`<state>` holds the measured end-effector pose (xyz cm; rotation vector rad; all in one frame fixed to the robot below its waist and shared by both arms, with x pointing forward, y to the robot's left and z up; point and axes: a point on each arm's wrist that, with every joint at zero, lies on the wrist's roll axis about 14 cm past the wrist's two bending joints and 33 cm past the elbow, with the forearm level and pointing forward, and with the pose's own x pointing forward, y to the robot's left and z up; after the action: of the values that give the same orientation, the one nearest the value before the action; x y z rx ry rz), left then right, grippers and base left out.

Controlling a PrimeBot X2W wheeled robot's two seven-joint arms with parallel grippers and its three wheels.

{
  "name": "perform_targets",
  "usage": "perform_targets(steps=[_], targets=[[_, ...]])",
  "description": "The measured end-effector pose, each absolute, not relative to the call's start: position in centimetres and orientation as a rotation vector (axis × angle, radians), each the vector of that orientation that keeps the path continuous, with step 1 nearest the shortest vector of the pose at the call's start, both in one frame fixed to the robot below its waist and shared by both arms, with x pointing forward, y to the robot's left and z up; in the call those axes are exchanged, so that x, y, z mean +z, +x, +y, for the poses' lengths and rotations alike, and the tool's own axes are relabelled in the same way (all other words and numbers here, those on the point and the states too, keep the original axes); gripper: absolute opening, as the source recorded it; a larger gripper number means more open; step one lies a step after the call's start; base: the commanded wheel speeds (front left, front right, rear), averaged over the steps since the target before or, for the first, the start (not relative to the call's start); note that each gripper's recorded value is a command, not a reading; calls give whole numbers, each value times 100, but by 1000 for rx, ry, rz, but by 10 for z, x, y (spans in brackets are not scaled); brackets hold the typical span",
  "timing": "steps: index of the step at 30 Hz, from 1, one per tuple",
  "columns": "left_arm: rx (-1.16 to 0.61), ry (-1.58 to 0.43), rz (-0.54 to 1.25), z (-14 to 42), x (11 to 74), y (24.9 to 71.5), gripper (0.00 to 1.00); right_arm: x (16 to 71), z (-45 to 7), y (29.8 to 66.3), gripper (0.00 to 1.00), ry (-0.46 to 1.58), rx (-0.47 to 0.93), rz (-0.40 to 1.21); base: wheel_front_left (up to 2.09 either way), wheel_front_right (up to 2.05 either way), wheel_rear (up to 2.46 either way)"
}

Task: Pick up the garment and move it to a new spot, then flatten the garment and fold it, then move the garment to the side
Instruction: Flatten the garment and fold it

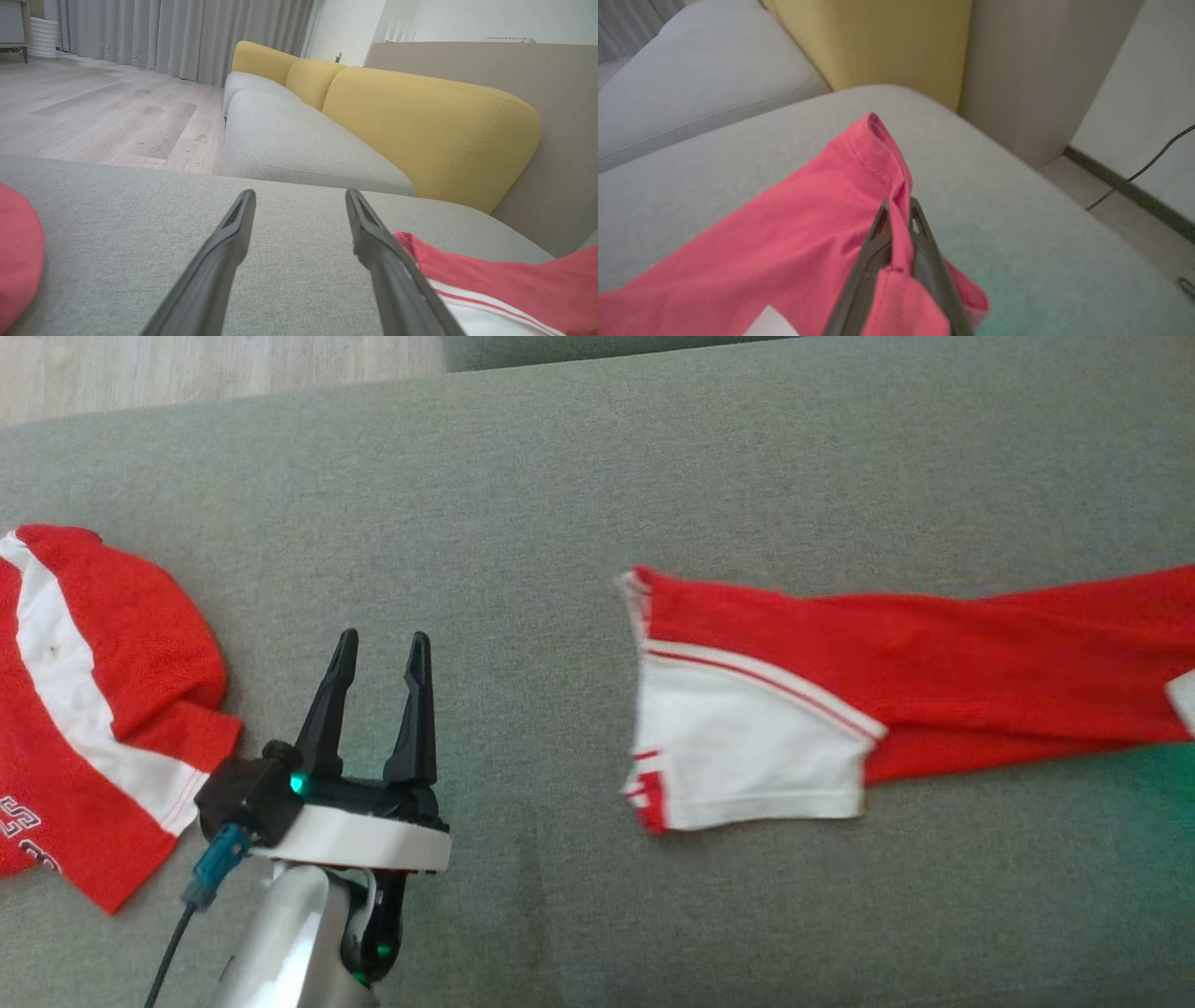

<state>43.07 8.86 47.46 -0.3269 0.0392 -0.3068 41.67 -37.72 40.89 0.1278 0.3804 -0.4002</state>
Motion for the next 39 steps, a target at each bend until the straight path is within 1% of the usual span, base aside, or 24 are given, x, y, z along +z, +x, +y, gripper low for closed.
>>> perform_targets(steps=[2, 5, 9, 12, 18, 21, 23, 24, 28, 32, 36, 39], targets=[[-306, -327, 38, 89, 475, 430, 100, 419, -386, 422, 0, 116, -417, 354, 0, 0, 0], [-306, -325, 33, 90, 477, 430, 100, 427, -381, 430, 0, 108, -403, 333, 0, 0, 0], [-310, -322, 22, 89, 482, 427, 100, 437, -366, 438, 0, 121, -373, 287, 0, 0, 0], [-315, -319, 5, 88, 489, 425, 100, 450, -345, 447, 0, 125, -324, 239, 0, 0, 0], [-315, -316, -3, 89, 494, 413, 100, 483, -288, 464, 0, 151, -187, 147, 0, 0, 0], [-312, -314, -3, 90, 495, 406, 100, 492, -251, 466, 0, 164, -103, 131, 0, 0, 0], [-308, -313, -8, 92, 497, 403, 100, 491, -224, 466, 0, 173, -42, 142, 0, 0, 0], [-308, -313, -8, 92, 497, 403, 100, 491, -224, 466, 0, 173, -42, 142, 0, 0, 0], [-299, -317, -13, 95, 499, 400, 100, 489, -170, 464, 0, 207, 78, 164, 0, 0, 0], [-282, -323, -14, 101, 499, 397, 100, 484, -130, 460, 0, 199, 191, 193, 0, 0, 0], [-258, -323, -12, 108, 497, 394, 100, 472, -84, 447, 0, 246, 317, 243, 0, 0, 0], [-241, -322, -12, 114, 497, 392, 100, 463, -61, 438, 0, 253, 380, 277, 0, 0, 0]])
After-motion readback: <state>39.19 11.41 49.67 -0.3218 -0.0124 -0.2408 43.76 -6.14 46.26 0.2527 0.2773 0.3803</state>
